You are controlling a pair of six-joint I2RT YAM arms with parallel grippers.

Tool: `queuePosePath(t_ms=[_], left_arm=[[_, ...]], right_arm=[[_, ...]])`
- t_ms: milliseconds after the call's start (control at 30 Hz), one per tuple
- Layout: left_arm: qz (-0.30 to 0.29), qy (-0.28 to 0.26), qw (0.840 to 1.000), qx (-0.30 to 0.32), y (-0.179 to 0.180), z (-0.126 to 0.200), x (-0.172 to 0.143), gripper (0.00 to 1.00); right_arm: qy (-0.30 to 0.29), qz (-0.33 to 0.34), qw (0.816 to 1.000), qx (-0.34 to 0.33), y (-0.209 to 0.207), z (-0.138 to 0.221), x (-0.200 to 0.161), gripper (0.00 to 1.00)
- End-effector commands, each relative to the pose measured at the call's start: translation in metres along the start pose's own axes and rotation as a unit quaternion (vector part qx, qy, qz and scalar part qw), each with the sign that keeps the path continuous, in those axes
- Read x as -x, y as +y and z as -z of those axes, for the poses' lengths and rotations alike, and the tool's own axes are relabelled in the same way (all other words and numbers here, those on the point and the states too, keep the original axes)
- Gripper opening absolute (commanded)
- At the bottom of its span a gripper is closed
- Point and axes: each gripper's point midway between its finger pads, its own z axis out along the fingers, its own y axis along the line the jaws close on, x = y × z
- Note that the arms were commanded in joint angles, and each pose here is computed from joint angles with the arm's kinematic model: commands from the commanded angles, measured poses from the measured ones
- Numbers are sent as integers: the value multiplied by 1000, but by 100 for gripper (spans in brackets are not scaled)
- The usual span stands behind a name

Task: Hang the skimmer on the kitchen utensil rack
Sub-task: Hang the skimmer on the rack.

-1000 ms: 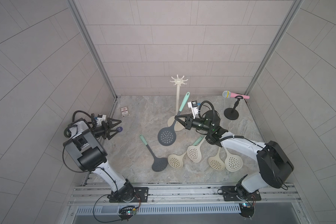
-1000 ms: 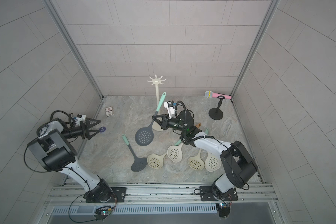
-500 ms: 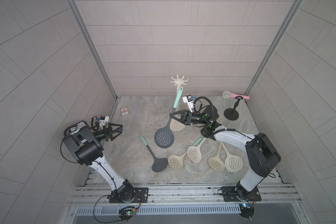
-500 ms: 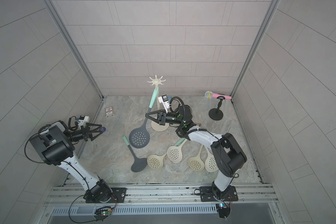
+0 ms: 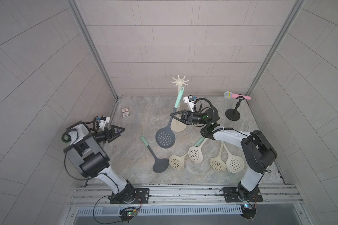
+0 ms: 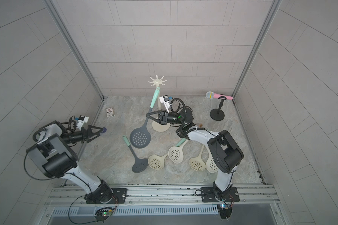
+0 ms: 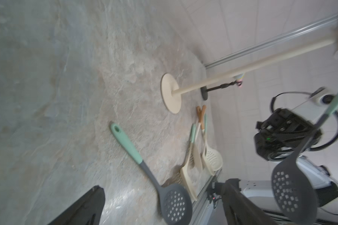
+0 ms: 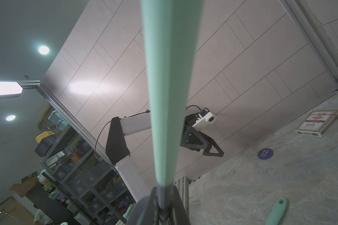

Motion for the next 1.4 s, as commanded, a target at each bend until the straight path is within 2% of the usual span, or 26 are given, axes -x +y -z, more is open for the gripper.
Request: queuePosePath(t_ms=[0,100,300,533,933,1367], left_arm=[[-52,-62,980,180,38,14,25,100],[-52,-93,969,221,38,23,32,100],[-39,-98,956,274,51,32,43,100],[-51,-104,945,307,58,36,44,100],[-45,-95,947,303,60,26,38,100],[-40,-93,948,303,63,21,35,100]], right_arm=[[-6,31,999,30,29,1,11,0],[-2,30,999,31,27,0,10,0],[4,27,999,36,28,-1,9,0],[-6,23,999,38,21,4,15,0],[-8,7,999,43,5,7,16,0],[-2,26,998,56,18,2,16,0]])
